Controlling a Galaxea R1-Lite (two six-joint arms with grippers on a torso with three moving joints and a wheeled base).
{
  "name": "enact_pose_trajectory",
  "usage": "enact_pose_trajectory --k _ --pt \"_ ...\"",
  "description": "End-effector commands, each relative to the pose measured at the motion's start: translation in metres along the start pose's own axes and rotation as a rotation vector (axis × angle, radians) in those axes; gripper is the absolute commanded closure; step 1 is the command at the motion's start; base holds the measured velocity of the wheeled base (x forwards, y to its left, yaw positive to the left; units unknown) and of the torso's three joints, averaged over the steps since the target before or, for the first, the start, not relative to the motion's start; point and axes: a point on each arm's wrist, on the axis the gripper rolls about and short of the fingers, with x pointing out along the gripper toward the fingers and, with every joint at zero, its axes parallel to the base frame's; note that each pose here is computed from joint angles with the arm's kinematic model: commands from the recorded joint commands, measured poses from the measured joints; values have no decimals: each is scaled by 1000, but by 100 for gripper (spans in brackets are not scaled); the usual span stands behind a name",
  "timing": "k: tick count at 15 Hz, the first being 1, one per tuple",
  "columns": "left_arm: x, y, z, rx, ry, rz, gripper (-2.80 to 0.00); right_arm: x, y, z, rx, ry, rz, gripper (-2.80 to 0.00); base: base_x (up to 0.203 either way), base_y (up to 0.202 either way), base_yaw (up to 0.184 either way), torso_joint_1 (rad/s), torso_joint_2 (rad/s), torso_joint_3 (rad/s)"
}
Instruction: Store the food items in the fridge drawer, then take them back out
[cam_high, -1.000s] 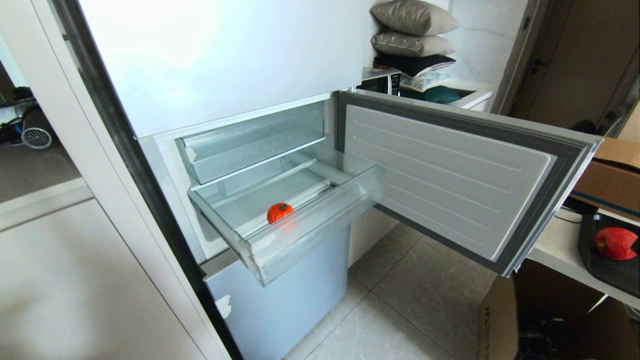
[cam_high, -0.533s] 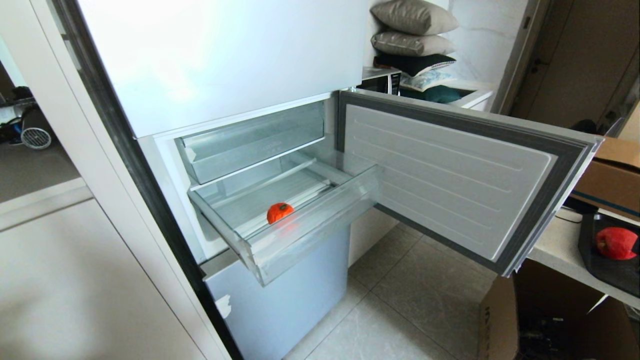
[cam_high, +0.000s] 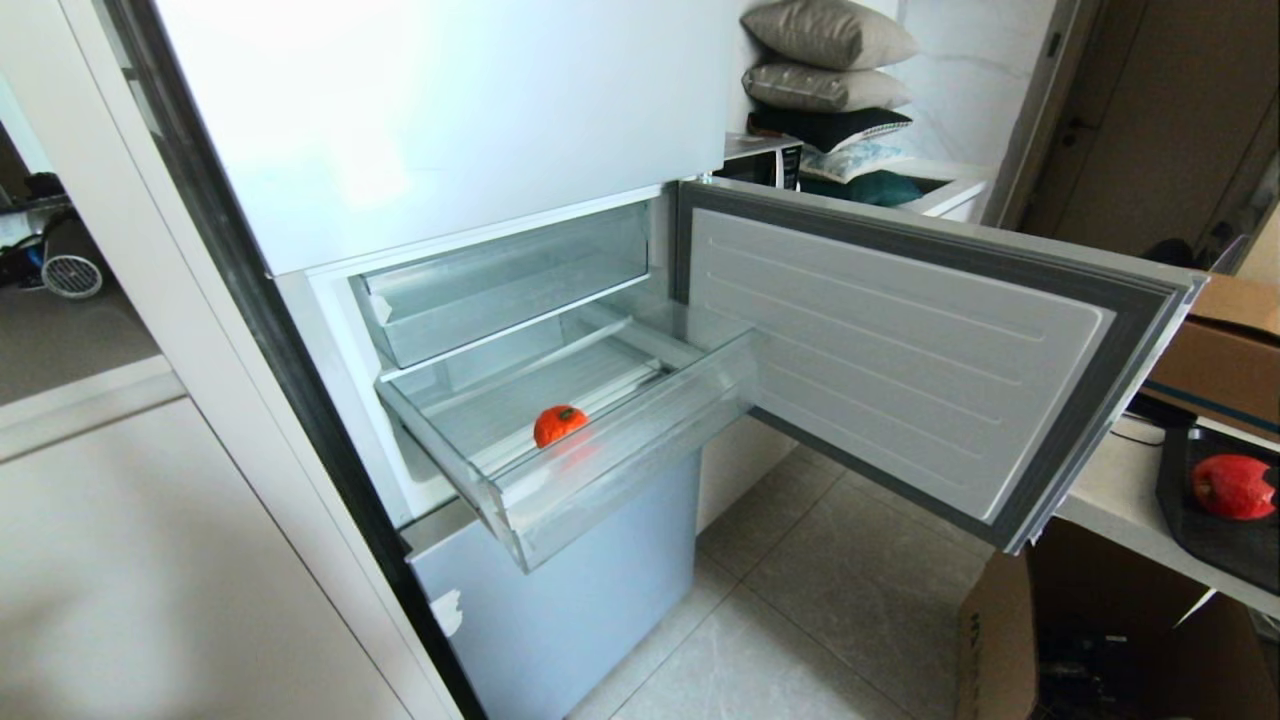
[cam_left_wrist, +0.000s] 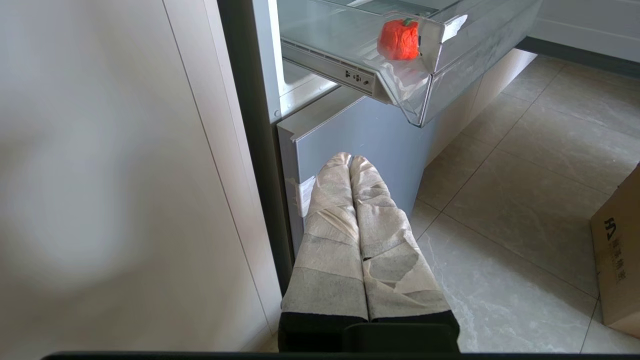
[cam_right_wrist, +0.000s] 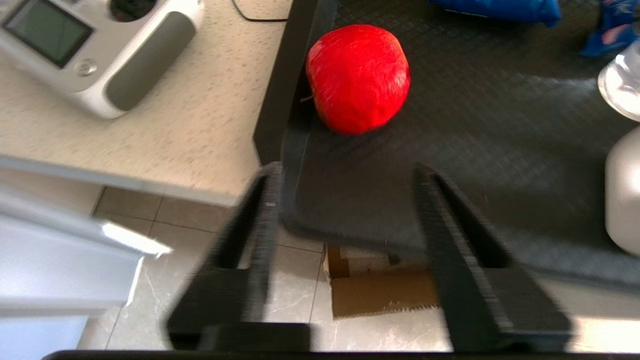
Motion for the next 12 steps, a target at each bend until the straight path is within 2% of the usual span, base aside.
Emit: enact_pose_trajectory --k 1,4,12 --pt "0 0 0 0 1 0 0 27 -7 -6 1 16 7 -280 0 0 0 0 0 0" --pt "0 0 0 0 0 0 0 50 -15 -4 -10 -35 34 -280 0 0 0 0 0 0" --pt "0 0 0 0 2 0 0 107 -28 0 -37 -81 36 -280 0 0 0 0 0 0"
